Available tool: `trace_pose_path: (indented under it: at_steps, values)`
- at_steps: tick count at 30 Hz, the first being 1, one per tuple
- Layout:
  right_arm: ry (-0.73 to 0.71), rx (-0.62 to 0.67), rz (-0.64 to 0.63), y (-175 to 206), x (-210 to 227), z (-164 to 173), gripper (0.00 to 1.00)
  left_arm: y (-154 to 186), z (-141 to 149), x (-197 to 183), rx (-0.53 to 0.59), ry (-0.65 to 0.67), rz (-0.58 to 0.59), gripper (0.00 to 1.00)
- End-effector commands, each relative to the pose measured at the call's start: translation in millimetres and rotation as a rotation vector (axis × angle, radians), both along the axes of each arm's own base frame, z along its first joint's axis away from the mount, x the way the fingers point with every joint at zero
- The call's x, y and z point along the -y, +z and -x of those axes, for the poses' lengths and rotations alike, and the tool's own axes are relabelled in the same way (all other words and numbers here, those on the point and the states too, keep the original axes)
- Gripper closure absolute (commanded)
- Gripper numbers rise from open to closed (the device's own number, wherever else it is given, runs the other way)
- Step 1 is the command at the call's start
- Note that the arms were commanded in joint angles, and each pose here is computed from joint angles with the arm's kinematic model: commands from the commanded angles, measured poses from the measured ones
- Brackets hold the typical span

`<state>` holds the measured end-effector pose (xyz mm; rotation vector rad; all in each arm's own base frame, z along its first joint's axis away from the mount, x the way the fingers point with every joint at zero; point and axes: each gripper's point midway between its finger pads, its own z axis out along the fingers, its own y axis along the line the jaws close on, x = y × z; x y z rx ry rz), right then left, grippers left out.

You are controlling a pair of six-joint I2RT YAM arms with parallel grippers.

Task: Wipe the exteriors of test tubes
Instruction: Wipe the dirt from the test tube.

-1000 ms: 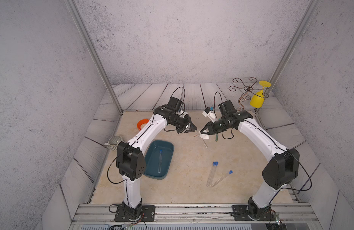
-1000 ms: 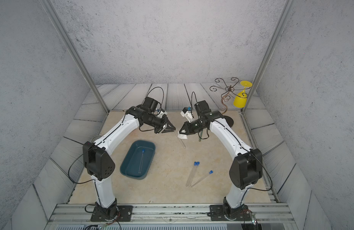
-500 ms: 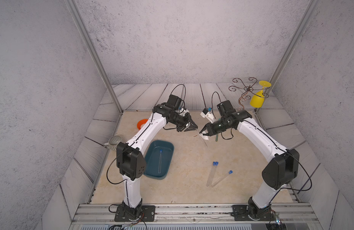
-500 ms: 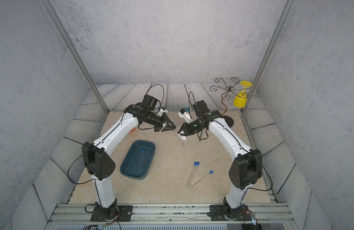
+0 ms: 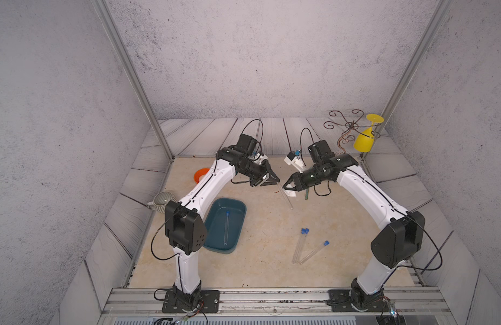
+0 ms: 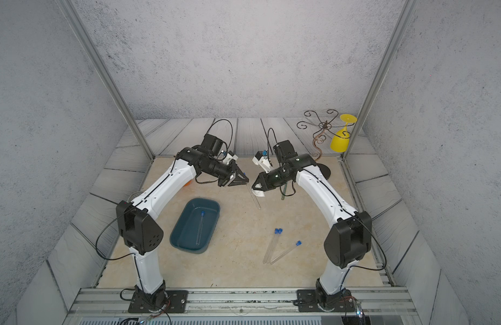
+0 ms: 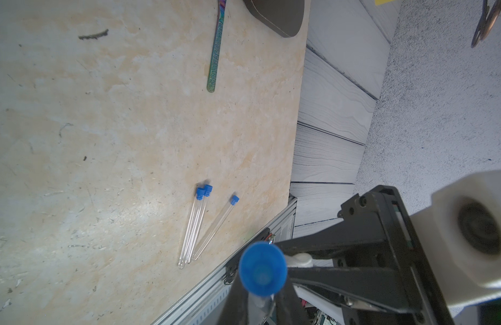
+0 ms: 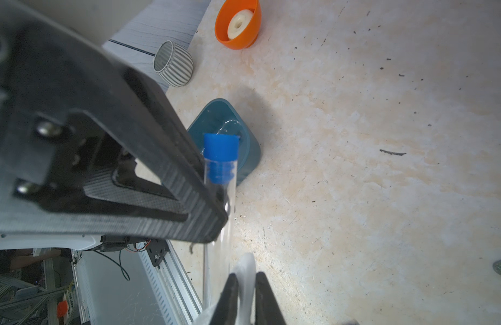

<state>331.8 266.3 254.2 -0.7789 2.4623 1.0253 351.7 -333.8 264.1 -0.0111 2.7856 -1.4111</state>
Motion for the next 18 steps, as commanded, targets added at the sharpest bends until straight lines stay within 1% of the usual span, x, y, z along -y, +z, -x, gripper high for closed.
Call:
trace_pose_path:
  at_steps: [1,7,11,18]
  values:
    - [0.014,0.043,-0.015,23.5,0.3,7.8,0.85,-7.6,1.6,0.9,-0.015,-0.019,-0.004,0.94]
    - [0.008,0.068,-0.028,39.8,2.2,11.9,0.85,-7.6,-0.1,2.0,-0.015,-0.015,-0.001,0.94]
    - [0.011,0.056,-0.006,30.5,2.3,9.5,0.85,-6.5,0.1,3.2,-0.015,-0.018,0.003,0.94]
    - [0.062,0.058,0.026,20.6,-12.8,13.1,0.85,-8.0,1.0,6.5,-0.021,-0.026,0.005,0.94]
